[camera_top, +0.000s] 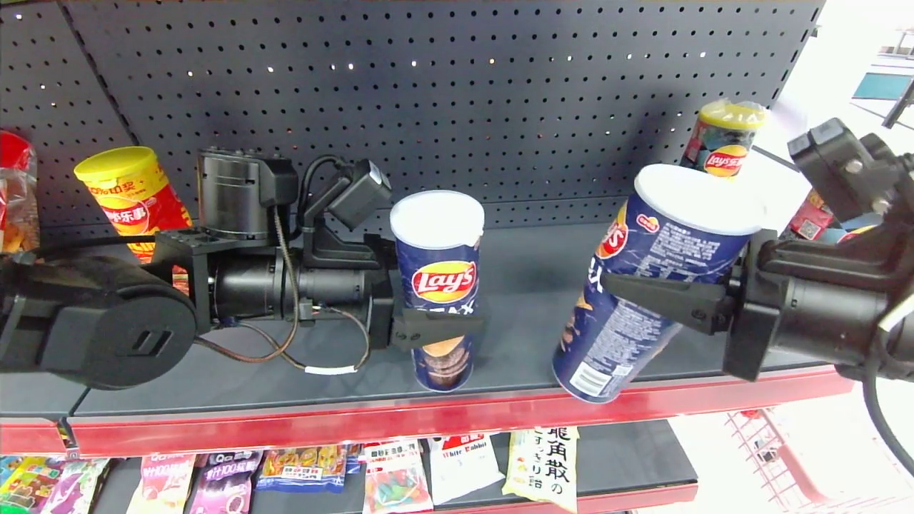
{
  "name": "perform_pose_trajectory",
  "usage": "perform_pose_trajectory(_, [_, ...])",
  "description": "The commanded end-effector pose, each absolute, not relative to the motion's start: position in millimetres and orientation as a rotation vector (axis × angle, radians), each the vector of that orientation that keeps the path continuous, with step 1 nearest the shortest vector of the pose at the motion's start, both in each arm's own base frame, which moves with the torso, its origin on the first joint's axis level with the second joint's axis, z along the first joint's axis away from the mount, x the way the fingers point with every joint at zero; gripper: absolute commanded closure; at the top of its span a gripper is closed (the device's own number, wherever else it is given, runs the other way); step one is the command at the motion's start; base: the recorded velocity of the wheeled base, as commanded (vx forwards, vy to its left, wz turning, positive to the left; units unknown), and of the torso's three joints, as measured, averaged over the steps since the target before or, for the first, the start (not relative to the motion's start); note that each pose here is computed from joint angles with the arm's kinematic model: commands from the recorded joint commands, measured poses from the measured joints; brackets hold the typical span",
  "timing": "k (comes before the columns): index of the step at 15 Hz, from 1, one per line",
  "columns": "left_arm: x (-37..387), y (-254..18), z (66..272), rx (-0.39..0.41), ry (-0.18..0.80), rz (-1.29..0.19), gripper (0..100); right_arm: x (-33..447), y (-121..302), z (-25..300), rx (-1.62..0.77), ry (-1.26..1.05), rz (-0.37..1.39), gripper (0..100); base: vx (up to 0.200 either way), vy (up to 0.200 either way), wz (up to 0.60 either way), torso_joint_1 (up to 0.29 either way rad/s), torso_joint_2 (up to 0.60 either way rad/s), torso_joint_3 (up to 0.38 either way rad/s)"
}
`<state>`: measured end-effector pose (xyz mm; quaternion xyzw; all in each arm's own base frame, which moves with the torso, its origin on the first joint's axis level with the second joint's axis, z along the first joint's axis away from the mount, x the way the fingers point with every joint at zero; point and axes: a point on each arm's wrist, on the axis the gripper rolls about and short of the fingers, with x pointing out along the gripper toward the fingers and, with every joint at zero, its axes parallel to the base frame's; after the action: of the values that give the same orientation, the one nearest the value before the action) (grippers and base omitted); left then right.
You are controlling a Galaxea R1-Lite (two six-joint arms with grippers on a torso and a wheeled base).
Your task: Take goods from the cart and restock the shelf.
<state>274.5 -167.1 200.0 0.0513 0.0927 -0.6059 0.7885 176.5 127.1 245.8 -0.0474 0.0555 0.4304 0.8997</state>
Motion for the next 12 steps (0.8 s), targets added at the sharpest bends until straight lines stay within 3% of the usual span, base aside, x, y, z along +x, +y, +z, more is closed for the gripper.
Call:
perform_pose_trajectory(1, [272,-166,202,0.110,0.193,-1.306,0,197,134,247,-0.099,0.126,0.870,100,0.000,0.000,0.00,0.000,0.00,0.000])
perform_pose_trajectory(12, [230,-128,209,0.071,0.210,-1.246,0,316,200,238,-0.104,0.129,0.846,100,0.000,0.000,0.00,0.000,0.00,0.000])
